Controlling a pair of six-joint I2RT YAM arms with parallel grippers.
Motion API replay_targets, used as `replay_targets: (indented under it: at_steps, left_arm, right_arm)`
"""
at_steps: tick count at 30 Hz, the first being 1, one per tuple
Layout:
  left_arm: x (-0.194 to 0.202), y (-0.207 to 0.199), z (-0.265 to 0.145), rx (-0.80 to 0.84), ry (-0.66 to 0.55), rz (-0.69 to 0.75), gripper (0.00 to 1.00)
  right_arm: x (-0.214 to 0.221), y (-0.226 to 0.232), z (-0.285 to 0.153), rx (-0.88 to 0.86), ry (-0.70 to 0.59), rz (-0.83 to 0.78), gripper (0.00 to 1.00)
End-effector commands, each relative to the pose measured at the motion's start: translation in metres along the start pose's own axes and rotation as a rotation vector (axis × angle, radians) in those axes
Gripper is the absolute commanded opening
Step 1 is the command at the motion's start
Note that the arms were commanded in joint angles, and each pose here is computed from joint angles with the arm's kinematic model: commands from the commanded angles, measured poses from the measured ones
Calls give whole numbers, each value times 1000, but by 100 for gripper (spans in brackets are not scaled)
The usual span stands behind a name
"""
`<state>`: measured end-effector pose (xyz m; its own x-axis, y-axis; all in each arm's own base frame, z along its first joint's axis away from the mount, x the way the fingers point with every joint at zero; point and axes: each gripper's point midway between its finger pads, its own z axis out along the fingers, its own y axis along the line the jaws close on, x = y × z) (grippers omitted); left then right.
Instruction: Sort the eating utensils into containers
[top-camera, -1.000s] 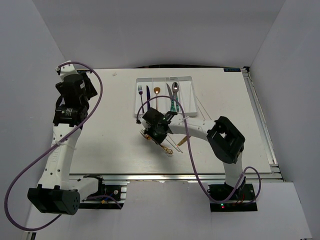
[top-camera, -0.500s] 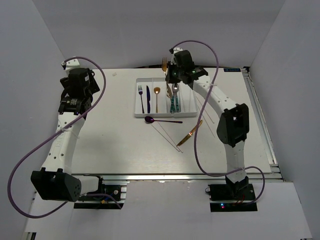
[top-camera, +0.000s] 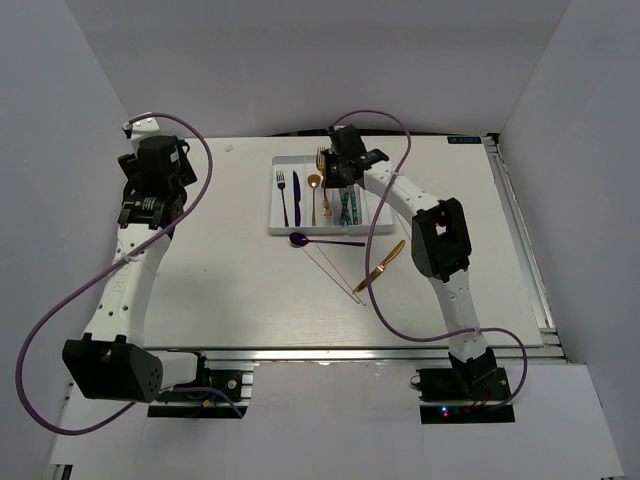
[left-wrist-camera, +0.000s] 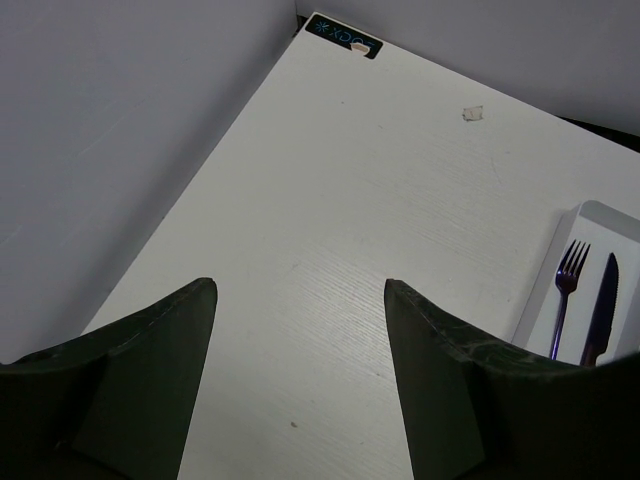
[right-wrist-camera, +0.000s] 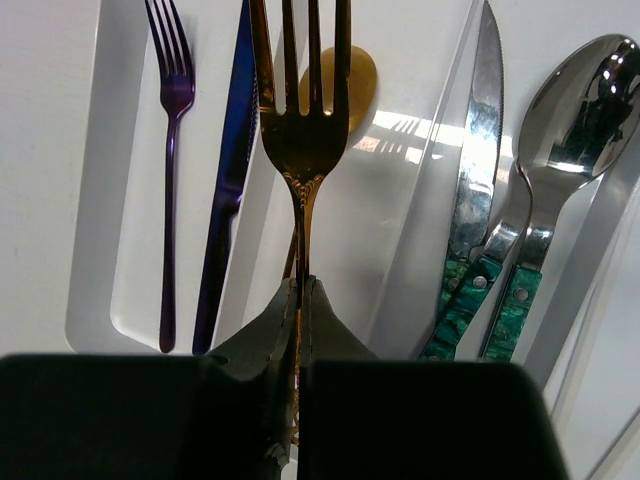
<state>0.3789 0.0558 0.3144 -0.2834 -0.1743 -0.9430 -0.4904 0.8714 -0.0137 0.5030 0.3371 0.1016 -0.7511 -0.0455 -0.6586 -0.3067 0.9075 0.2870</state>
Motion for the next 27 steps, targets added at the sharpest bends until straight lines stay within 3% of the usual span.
replay_targets:
  at_steps: [1, 11, 15, 18, 22, 26, 27]
  left_arm:
    - [-1, 8, 0, -28, -13, 7, 79]
    - [7, 12, 2, -44, 6, 37, 79]
    - [7, 13, 0, -41, 5, 36, 79]
    - [3, 12, -2, -30, -2, 33, 79]
    - [-1, 8, -5, -6, -10, 14, 79]
    - [-4, -1, -8, 57, -13, 20, 80]
    - [-4, -5, -9, 83, -11, 30, 81]
  right_arm:
    - [-29, 11, -3, -35, -84, 32, 0]
    - [2, 11, 27, -78, -2, 54, 0]
    - [0, 18, 24, -111, -3, 51, 23]
    - [-15, 31, 6, -157, -33, 14, 33]
    - [-45, 69, -52, -259, -123, -116, 46]
    - [-55, 86, -115, -376, -190, -427, 62]
    - [-47, 84, -128, -415, -195, -630, 71]
